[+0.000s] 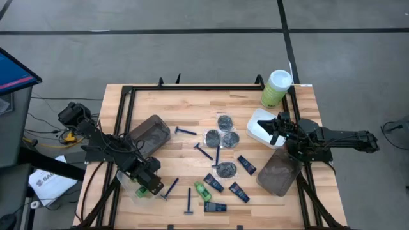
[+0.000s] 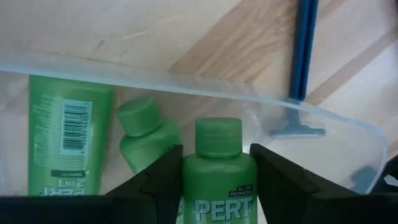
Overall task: Pick & Place Travel size toiletries
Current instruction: Put the green shampoo into the transparent bin
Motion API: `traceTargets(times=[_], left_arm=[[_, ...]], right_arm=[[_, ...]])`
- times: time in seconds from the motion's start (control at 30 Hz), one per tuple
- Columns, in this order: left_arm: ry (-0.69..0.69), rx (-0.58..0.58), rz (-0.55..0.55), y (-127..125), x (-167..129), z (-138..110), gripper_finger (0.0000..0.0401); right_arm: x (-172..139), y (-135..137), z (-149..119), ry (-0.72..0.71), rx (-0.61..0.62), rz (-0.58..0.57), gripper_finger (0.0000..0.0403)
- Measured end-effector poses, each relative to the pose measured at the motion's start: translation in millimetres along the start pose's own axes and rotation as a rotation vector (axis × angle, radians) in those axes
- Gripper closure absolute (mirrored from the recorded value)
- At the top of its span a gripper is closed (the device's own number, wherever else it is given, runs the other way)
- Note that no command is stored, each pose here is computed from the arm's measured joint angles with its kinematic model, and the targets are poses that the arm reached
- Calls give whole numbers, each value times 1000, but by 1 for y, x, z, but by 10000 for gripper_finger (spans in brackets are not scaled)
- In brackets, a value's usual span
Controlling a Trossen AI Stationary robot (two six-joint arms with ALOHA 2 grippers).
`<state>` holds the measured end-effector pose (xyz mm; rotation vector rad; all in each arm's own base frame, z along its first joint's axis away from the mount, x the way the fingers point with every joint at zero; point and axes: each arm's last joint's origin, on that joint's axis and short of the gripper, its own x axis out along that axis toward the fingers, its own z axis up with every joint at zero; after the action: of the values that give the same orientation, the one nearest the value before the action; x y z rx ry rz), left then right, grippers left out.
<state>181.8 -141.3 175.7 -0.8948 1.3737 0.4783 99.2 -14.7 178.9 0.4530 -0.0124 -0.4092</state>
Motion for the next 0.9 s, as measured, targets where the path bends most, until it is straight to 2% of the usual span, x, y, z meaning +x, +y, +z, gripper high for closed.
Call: traceTargets(times=[0.9], left_arm=[[3, 4, -26, -3, 0, 0, 231]], right_arm=[[0, 0, 0, 1, -1, 0, 403]])
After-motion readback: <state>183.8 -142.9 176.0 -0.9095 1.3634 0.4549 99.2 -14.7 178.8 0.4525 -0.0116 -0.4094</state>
